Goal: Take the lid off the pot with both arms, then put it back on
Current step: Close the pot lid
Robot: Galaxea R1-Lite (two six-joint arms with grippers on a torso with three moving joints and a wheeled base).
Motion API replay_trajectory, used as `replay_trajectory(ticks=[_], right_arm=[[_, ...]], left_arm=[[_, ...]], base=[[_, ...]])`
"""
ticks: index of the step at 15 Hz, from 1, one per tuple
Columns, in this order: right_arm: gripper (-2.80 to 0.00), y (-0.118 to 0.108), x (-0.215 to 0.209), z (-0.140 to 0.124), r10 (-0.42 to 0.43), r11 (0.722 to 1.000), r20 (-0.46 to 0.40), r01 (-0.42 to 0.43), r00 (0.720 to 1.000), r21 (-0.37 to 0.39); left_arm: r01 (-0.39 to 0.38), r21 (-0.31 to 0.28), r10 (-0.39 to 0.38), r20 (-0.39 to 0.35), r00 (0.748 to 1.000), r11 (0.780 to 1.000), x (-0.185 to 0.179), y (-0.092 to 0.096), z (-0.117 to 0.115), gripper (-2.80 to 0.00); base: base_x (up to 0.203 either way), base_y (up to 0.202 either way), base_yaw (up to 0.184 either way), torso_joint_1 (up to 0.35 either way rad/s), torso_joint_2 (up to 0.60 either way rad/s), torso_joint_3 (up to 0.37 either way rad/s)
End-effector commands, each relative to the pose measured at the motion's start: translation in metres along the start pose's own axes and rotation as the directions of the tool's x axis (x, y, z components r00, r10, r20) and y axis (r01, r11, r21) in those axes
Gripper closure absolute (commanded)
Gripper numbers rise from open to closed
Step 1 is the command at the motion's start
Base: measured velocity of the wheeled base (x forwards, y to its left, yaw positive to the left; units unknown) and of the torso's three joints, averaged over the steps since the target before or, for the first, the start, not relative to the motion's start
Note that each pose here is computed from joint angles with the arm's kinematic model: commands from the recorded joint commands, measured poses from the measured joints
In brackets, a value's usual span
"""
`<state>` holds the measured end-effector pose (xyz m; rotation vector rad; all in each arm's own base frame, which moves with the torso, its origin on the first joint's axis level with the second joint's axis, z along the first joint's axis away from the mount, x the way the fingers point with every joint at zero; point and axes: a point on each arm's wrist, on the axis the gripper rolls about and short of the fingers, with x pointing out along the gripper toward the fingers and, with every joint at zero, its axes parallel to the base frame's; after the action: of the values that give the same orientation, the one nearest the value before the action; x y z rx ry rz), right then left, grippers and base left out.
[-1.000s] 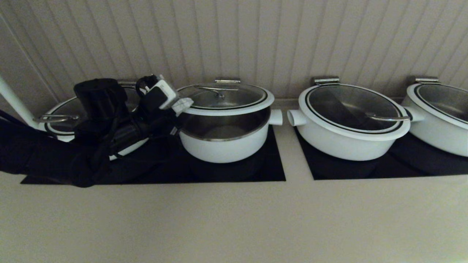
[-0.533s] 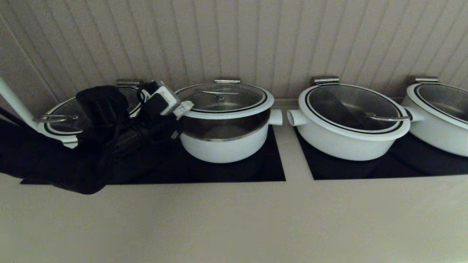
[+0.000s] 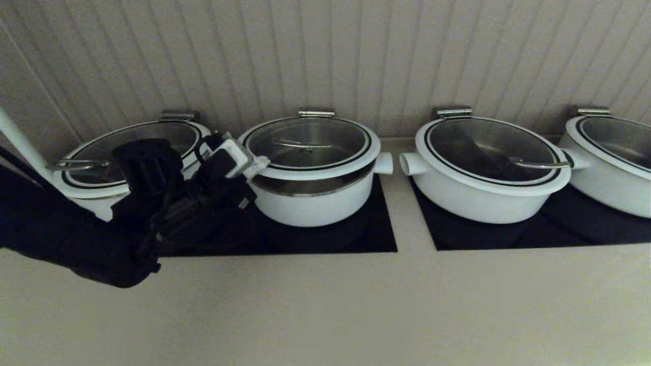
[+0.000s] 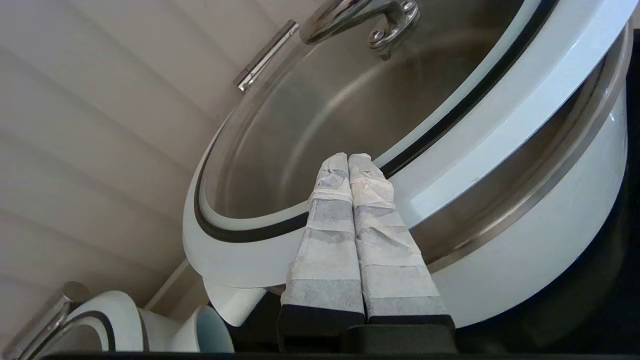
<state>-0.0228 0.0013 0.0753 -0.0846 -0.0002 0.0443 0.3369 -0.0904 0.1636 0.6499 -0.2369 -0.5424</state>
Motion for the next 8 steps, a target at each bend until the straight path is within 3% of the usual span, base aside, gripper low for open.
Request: replay_trajectory(ticks=[1, 8], right_arm=[[0.0, 0.0, 0.0, 0.0, 0.0, 1.0, 0.0, 0.0, 1.0, -0.001], [0.0, 0.0, 0.0, 0.0, 0.0, 1.0, -0.001, 0.0, 1.0, -0.001]], left_arm=[[0.007, -0.001, -0.007, -0.006, 1.0, 1.0, 0.004, -0.006, -0.01, 0.0], [0.012, -0.005, -0.012, -0.012, 1.0, 1.0, 0.011, -0.014, -0.024, 0.0]], base=[[0.0, 0.0, 0.0, 0.0, 0.0, 0.0], [0.0, 0.0, 0.0, 0.0, 0.0, 0.0]])
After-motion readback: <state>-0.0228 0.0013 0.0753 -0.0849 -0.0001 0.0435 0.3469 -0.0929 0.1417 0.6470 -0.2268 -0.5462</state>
